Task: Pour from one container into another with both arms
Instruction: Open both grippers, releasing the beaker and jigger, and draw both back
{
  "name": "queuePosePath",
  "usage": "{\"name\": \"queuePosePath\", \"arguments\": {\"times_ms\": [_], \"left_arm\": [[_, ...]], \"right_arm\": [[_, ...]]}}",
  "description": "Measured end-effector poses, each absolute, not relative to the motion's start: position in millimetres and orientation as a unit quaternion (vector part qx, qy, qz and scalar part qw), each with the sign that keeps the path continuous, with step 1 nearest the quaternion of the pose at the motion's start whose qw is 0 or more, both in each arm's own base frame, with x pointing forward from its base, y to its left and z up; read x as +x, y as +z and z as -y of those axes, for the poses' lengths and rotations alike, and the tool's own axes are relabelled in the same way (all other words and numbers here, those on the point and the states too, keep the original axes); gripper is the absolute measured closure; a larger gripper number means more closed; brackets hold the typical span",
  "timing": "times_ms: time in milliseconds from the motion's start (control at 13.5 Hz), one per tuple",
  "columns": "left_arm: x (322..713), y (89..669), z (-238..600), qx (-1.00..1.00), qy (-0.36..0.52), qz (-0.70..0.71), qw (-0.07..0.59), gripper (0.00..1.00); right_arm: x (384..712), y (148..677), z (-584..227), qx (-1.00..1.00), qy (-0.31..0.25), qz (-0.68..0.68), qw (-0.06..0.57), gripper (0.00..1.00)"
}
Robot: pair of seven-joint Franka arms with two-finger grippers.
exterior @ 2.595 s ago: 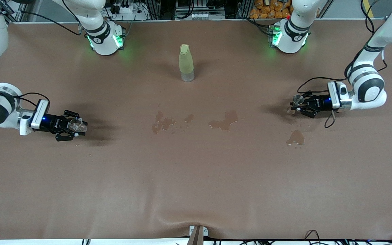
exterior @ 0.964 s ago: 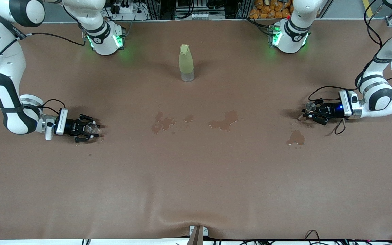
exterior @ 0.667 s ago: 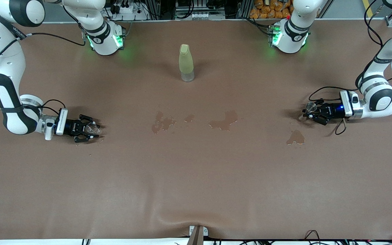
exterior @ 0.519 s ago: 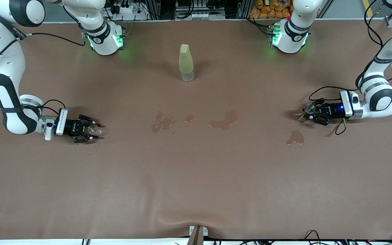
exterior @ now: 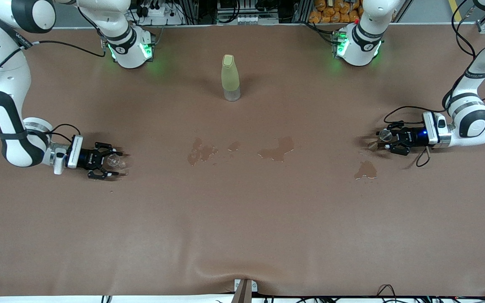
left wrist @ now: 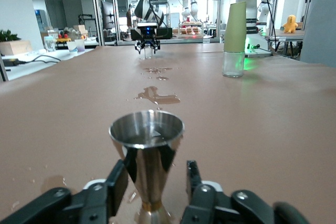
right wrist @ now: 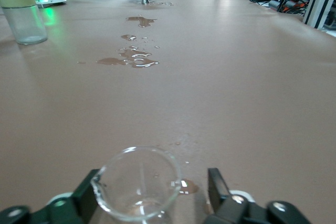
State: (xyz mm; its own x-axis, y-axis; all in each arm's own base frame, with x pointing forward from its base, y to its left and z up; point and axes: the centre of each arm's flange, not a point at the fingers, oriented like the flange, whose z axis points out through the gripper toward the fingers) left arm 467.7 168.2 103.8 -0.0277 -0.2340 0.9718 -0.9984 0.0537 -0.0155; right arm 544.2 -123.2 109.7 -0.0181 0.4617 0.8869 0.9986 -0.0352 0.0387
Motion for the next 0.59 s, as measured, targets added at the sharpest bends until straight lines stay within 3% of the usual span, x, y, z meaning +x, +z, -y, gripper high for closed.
{"name": "queuePosePath", "arguments": {"times_ms": [74,222,371,445,593], "left_arm": [[465,103,-176,0.54,0.421,0.576,0.447,0.45],[464,107,-192,0.548,0.403,0.577,0.453,0.29],[468,116,-211,0.558,0.381,0.577,0.46,0.13],[473,123,-220,0.562,0.367,0.579,0.462,0.13],[486,140,-237,0.576,0.337,0.581,0.466,0.0]], "right_arm": [[551,116,130,-0.609,-0.387,0.605,0.336,0.0],[562,134,150,-0.62,-0.383,0.612,0.308,0.0],[565,158,165,-0.648,-0.351,0.603,0.305,0.0],[566,173,170,-0.665,-0.327,0.597,0.308,0.0],[570,204,176,-0.691,-0.299,0.583,0.305,0.0]]}}
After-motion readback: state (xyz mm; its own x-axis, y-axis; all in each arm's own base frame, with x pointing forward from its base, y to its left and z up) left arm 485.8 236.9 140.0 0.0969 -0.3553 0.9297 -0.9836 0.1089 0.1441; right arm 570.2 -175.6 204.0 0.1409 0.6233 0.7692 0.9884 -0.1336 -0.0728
